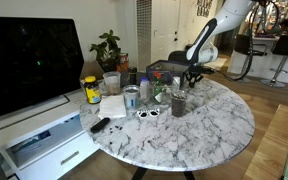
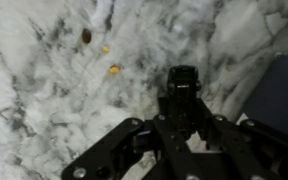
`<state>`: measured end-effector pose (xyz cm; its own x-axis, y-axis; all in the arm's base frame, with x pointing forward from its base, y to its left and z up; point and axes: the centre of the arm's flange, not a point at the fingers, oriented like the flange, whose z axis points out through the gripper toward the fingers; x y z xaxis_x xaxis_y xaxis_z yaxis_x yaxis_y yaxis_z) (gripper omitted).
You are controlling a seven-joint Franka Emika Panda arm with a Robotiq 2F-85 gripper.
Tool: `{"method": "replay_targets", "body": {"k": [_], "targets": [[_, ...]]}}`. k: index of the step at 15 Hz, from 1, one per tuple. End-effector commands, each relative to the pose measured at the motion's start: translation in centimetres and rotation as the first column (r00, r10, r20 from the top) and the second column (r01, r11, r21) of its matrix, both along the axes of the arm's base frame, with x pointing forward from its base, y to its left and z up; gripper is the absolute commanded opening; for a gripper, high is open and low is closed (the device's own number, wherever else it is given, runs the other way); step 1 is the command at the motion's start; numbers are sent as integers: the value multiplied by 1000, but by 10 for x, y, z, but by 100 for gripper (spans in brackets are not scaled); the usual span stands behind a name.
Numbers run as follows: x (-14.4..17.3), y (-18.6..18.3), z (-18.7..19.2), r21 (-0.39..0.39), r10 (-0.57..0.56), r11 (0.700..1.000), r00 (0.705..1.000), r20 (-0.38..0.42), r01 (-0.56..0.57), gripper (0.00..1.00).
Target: Move the toy car to the right
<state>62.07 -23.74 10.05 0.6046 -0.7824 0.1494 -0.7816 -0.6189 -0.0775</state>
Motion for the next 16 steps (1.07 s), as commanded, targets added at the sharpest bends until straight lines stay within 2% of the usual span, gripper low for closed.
{"method": "replay_targets", "body": {"k": [1, 2, 7, 8, 12, 16], "targets": [[3, -12, -1, 44, 17, 999, 1000, -4, -17, 55], [1, -14, 2, 52, 19, 998, 1000, -7, -19, 59], [-18, -29, 30, 111, 48, 993, 998, -33, -44, 97], [-22, -31, 36, 128, 64, 990, 997, -39, -59, 100], [-39, -33, 58, 193, 155, 972, 984, -87, -136, 100], [-66, -20, 82, 230, 287, 939, 952, -105, -257, 100]]}}
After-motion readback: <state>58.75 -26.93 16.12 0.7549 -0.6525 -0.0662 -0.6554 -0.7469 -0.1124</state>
